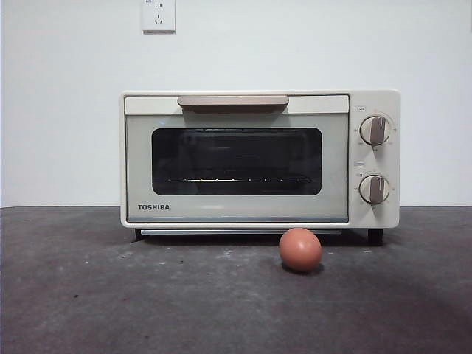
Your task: Eggoven
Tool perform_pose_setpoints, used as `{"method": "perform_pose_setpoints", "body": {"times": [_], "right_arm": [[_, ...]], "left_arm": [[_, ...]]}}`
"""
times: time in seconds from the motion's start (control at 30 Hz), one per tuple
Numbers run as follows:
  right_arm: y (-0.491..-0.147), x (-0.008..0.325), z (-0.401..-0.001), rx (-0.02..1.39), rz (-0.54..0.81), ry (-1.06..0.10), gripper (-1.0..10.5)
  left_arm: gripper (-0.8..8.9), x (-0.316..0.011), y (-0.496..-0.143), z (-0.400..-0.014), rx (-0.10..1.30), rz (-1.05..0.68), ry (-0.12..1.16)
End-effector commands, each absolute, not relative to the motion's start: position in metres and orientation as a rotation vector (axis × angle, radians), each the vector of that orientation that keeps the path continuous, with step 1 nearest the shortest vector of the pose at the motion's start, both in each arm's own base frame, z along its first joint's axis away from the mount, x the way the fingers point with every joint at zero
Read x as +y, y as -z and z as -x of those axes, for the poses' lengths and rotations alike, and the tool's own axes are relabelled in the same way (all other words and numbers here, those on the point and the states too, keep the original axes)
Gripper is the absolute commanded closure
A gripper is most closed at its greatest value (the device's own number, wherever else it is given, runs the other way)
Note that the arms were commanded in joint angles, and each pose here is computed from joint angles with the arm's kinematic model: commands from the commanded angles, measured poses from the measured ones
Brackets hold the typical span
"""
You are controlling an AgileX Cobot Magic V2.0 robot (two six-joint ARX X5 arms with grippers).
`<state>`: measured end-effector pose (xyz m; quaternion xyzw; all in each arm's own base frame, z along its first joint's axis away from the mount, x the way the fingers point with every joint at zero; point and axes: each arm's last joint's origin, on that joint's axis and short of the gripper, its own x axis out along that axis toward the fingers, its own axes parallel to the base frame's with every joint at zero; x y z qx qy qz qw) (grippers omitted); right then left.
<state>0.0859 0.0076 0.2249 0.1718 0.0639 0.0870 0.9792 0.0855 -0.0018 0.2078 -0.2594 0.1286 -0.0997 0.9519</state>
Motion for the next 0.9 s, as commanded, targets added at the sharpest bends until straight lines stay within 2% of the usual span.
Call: {"method": "perform_pose_setpoints", "body": {"times": [0.03,0.3,0.57,0.83,0.9], "right_arm": [[-0.249,0.009,-0.086,0.156,-0.343,-0.208,9.4],[-0.293,0.02,-0.098,0.454,-0.22,-0.424,9.4],[-0.312,0.035,-0.106,0.706,-0.078,-0.605,9.4],[-0.31,0.047,-0.108,0.756,-0.031,-0.697,9.4],[-0.311,0.048,-0.108,0.745,-0.034,-0.701,8.7]], "left_arm": [[8.06,-0.003,-0.231,-0.085,0.262,0.499,0.273],[8.06,-0.01,-0.284,-0.091,0.385,0.401,0.455],[8.06,-0.025,-0.308,-0.097,0.527,0.314,0.629],[8.06,-0.032,-0.305,-0.102,0.6,0.305,0.684],[8.06,-0.032,-0.305,-0.102,0.6,0.304,0.684]]}}
